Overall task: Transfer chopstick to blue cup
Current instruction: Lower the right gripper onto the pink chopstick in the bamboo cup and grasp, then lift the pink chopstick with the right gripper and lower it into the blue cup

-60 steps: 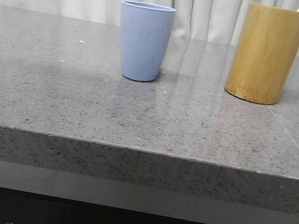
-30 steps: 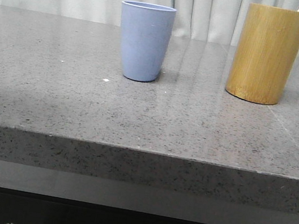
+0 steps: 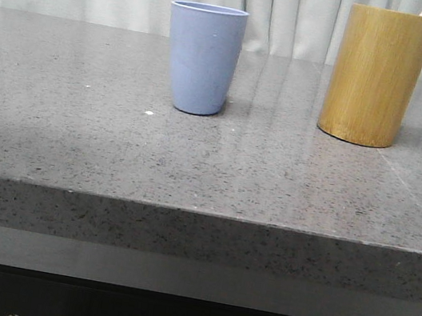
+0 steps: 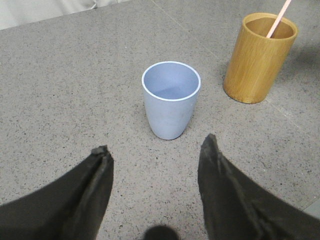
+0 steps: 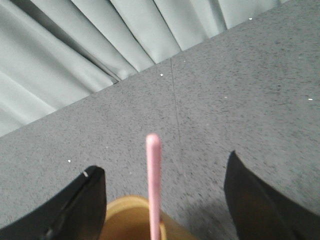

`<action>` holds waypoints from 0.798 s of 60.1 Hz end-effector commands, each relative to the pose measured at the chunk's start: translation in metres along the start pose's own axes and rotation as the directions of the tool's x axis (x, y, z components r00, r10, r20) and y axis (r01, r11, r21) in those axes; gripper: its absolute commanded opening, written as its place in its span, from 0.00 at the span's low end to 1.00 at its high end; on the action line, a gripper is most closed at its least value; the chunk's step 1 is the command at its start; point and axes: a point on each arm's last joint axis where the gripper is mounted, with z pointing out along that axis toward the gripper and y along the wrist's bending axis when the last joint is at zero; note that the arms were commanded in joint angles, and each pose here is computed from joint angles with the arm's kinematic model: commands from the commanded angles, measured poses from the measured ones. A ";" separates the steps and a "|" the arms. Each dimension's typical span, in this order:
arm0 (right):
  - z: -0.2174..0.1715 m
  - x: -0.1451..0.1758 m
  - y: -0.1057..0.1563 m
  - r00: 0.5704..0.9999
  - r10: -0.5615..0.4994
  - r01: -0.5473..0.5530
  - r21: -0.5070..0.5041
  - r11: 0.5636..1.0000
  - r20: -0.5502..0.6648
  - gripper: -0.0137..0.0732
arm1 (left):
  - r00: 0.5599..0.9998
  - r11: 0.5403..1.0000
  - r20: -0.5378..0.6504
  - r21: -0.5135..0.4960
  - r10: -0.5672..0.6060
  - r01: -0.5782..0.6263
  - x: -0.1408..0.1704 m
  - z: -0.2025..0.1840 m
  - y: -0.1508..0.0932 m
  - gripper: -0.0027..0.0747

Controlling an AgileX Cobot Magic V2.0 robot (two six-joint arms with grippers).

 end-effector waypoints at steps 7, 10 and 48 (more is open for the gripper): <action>0.015 -0.023 0.016 0.991 0.008 -0.001 -0.052 0.999 0.132 0.75 | 0.993 1.000 0.120 0.002 -0.010 0.010 -0.016 -0.007 -0.001 0.54; 0.020 -0.023 0.015 0.992 0.008 -0.002 -0.048 0.999 0.126 0.75 | 0.993 1.000 0.120 0.002 -0.010 0.010 -0.016 -0.007 -0.001 0.54; 0.022 -0.020 0.014 0.995 0.004 0.000 -0.043 0.999 0.100 0.12 | 0.993 1.000 0.121 0.002 -0.010 0.009 -0.016 -0.007 -0.001 0.54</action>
